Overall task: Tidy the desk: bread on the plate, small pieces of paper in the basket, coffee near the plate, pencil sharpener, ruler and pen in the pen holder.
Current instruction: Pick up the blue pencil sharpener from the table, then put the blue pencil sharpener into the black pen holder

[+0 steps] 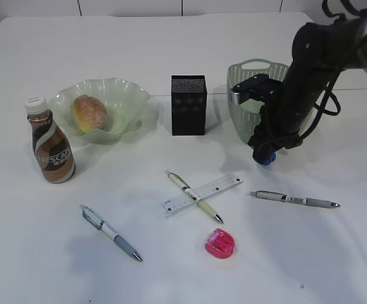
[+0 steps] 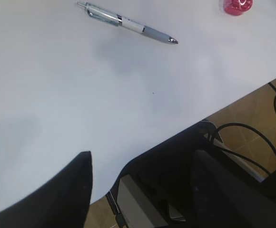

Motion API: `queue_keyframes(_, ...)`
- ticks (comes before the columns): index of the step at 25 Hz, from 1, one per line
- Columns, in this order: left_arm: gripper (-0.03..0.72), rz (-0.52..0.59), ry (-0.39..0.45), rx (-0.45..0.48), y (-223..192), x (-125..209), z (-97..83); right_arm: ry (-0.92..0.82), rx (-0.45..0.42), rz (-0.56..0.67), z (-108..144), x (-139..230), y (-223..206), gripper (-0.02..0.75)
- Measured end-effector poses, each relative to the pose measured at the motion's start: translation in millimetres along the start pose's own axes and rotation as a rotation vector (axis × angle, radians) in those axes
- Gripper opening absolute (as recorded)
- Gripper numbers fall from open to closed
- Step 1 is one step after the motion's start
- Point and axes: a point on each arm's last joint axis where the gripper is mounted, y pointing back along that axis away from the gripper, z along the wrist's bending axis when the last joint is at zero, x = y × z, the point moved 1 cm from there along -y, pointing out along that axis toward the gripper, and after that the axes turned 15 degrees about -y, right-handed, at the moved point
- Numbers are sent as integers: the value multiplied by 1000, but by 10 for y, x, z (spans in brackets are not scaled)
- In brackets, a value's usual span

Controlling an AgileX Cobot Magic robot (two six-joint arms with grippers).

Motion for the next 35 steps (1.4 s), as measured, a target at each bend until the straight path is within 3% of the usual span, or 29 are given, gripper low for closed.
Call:
queue_keyframes(4, 460, 0, -1, -1, 0, 0, 1, -17, -63, 1, 61, -118, 207, 176)
queue_keyframes(10, 458, 1, -1, -2, 0, 1, 2, -41, -155, -142, 161, -429, 622, 176)
queue_keyframes(12, 457, 1, -2, -3, 0, 1, 3, -59, -209, -289, 222, -639, 897, 176)
queue_keyframes(13, 457, 3, -2, -3, 0, 3, 3, -59, -209, -289, 222, -639, 897, 176)
queue_keyframes(14, 457, 3, -2, -3, 0, 3, 3, -82, -240, -403, 250, -772, 1057, 176)
queue_keyframes(16, 457, 3, -2, -3, 0, 3, 3, -91, -251, -430, 258, -801, 1088, 176)
queue_keyframes(19, 456, 3, -2, -3, 0, 3, 3, -154, -276, -593, 251, -956, 1211, 176)
queue_keyframes(23, 456, 3, -2, -3, 0, 3, 3, -207, -289, -661, 208, -1048, 1120, 176)
queue_keyframes(29, 455, 3, -2, -3, 0, 3, 3, -202, -288, -659, 180, -1098, 869, 176)
queue_keyframes(35, 453, 3, -2, -3, 0, 3, 3, -143, -281, -673, 377, -1195, 566, 176)
